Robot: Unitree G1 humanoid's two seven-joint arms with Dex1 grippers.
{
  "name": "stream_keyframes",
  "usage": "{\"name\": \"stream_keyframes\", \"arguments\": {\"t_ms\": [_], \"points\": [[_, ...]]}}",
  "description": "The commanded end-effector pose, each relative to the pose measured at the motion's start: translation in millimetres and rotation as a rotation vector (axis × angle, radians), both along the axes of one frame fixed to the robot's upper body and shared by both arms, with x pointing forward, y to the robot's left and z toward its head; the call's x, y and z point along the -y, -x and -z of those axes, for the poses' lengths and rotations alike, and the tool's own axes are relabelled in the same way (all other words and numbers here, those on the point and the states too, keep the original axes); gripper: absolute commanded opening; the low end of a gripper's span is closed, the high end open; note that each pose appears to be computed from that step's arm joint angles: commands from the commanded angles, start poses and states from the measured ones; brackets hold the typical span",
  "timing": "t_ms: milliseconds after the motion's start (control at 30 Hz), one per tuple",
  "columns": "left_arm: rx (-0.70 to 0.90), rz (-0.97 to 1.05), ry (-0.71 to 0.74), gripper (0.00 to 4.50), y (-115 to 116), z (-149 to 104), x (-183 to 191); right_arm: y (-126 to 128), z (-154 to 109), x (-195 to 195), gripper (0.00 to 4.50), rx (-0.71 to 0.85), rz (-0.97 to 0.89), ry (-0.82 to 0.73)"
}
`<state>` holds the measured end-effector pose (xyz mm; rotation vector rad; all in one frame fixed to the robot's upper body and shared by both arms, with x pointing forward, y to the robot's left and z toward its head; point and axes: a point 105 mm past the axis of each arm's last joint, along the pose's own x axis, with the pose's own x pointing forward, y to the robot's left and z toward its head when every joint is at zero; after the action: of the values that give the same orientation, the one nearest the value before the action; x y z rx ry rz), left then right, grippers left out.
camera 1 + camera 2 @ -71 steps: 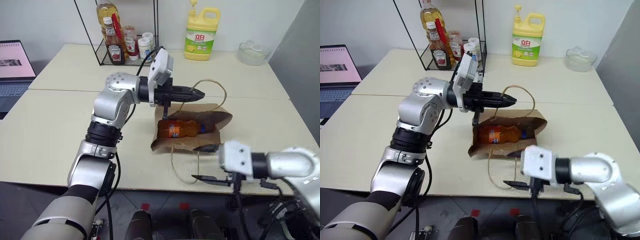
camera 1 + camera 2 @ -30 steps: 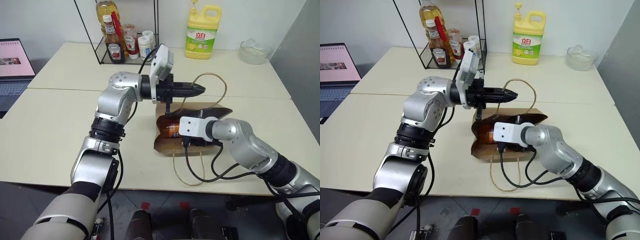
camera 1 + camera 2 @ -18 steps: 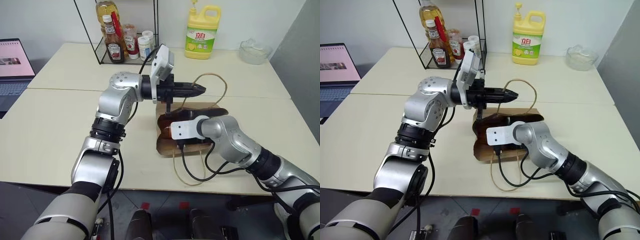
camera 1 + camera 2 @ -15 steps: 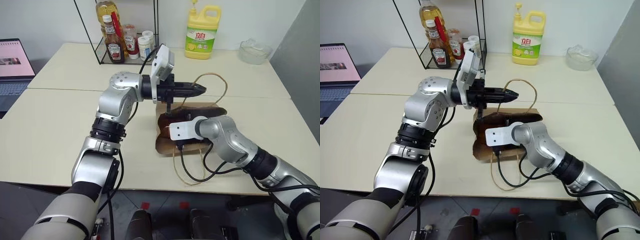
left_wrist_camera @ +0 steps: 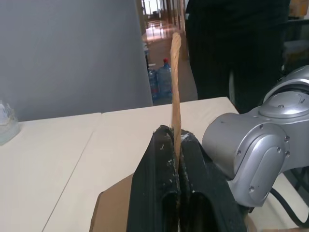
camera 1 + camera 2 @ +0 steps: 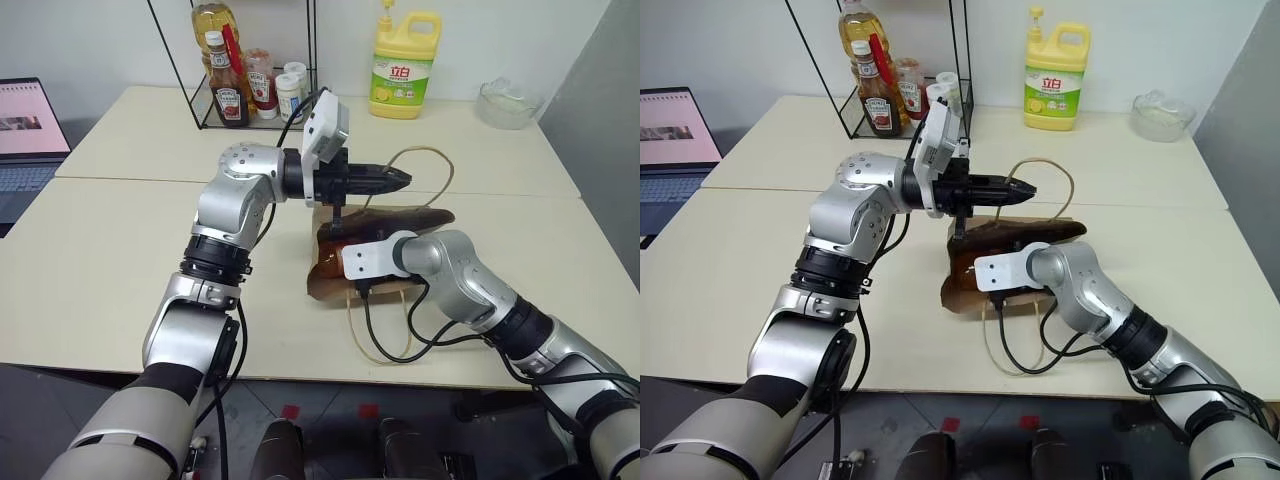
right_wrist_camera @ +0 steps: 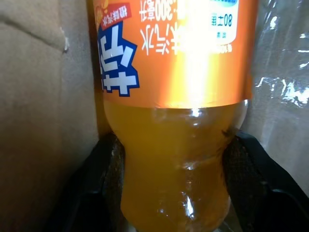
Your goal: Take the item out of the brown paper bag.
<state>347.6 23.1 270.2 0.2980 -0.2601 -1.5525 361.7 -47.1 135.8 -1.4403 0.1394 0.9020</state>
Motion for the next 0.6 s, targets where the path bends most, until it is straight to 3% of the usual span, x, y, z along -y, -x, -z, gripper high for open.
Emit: {"name": "stream_keyframes", "arguments": {"t_ms": [33, 333, 600], "points": [[0.048, -0.007, 0.014, 0.0, 0, -12, -2, 6, -20, 1, 2.5, 0.03, -0.042, -0.058], [0.059, -0.03, 0.015, 0.0, -6, -12, -3, 24, -43, 0, 2.46, 0.035, -0.103, -0.121], [0.067, -0.043, 0.016, 0.0, -9, -13, -3, 25, -46, 9, 2.46, 0.043, -0.096, -0.159]]}}
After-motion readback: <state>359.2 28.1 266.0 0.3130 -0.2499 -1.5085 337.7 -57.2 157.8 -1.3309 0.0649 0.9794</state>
